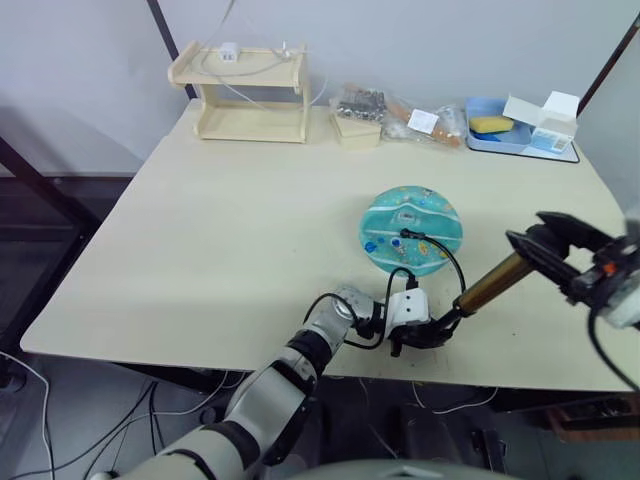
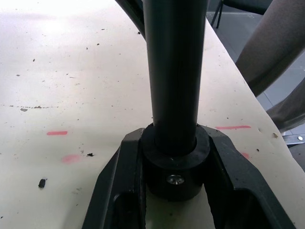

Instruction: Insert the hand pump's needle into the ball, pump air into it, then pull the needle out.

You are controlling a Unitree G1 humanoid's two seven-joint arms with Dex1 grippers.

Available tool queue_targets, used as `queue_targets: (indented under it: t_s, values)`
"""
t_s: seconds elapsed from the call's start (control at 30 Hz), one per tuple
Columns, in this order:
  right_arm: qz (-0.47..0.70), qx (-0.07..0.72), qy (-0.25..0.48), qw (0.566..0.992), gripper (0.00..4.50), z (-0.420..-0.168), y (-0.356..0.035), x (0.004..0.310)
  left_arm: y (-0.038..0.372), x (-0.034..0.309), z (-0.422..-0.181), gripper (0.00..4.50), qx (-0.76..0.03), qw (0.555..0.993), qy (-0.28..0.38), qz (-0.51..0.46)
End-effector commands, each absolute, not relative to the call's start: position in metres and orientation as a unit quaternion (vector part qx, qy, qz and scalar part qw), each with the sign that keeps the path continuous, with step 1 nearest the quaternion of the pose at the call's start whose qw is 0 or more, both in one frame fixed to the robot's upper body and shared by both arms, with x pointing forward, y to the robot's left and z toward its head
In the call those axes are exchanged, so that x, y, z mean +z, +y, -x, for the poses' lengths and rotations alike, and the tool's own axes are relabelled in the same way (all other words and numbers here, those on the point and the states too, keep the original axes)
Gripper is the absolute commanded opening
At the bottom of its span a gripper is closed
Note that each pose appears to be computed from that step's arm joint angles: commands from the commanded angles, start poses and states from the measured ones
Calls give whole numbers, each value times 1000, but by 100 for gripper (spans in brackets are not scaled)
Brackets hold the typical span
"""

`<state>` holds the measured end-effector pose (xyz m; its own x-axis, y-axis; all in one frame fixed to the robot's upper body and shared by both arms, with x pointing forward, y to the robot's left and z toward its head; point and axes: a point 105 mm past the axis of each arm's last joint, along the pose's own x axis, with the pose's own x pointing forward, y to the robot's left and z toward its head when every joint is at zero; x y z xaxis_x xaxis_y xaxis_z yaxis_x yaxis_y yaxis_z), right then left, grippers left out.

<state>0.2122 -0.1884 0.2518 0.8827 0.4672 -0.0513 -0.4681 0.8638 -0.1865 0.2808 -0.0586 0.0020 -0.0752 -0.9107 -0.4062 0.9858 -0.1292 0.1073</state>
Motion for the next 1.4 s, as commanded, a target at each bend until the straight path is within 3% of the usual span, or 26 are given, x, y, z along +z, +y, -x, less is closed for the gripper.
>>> queue_targets:
  t_s: [0.03,0.1,0.27,0.47,0.57,0.63,0.7,0.87,1.07,1.2,1.4]
  values:
    - [111,213,-68,968,200,-202,-196,298,-36,-30,-273,109,-716,646,170,-203]
    - [113,208,-33,971,200,-205,-197,285,-37,-30,-274,109,-716,647,169,-201]
    - [77,217,56,972,200,-220,-194,217,-39,-29,-273,109,-715,650,168,-196]
    - [47,231,172,957,199,-226,-188,109,-40,-28,-274,109,-712,656,165,-191]
    - [41,237,206,948,199,-224,-183,63,-40,-27,-275,109,-709,658,165,-191]
    - [46,241,209,947,199,-224,-180,51,-40,-27,-275,109,-708,659,165,-191]
    - [50,243,190,950,199,-227,-179,58,-39,-27,-276,109,-707,660,166,-192]
    - [81,250,97,960,199,-237,-177,119,-37,-29,-278,109,-702,664,169,-195]
    - [114,259,-42,958,199,-233,-173,225,-36,-34,-275,109,-700,665,172,-197]
    - [123,274,-81,950,199,-222,-171,273,-37,-40,-274,109,-693,669,176,-204]
    - [148,281,-78,945,199,-208,-168,305,-50,-39,-277,109,-678,684,165,-211]
